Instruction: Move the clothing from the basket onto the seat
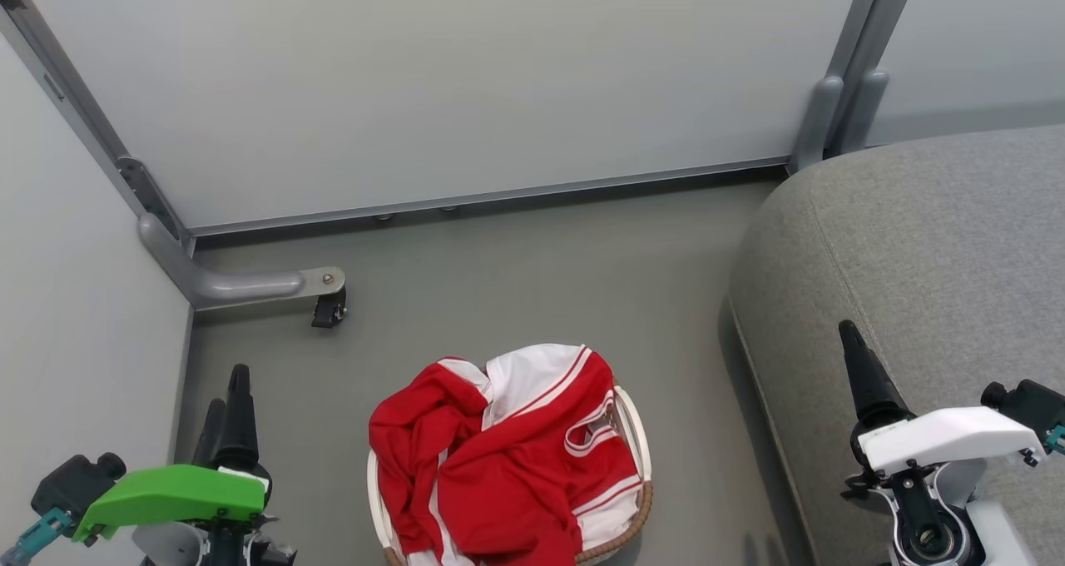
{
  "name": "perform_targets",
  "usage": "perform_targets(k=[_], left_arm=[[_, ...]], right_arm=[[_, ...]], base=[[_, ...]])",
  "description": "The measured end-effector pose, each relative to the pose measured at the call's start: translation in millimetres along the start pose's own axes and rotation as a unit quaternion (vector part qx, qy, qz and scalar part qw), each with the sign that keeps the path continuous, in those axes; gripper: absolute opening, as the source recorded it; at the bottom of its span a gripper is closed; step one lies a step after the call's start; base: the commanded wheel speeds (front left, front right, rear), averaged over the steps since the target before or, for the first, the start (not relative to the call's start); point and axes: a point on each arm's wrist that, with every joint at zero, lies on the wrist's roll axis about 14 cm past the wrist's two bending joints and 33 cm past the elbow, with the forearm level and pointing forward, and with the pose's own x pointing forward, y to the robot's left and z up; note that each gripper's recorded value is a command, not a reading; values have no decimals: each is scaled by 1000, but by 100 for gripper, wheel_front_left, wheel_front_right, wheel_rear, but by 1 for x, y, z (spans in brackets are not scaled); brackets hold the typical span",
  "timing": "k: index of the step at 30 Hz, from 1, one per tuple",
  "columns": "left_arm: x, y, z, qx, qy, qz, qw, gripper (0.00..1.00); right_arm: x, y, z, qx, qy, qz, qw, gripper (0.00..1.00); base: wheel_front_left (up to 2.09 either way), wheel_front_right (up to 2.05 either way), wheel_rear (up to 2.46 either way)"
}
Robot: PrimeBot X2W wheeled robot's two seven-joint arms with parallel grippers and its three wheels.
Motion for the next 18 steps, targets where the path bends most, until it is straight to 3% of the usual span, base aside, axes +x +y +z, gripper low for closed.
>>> perform_targets(k=[18], left_arm=[[2,3,2,151,-4,3,988,100]], right_arm=[[7,5,-5,-155,2,11,988,100]], base=[[0,0,0]])
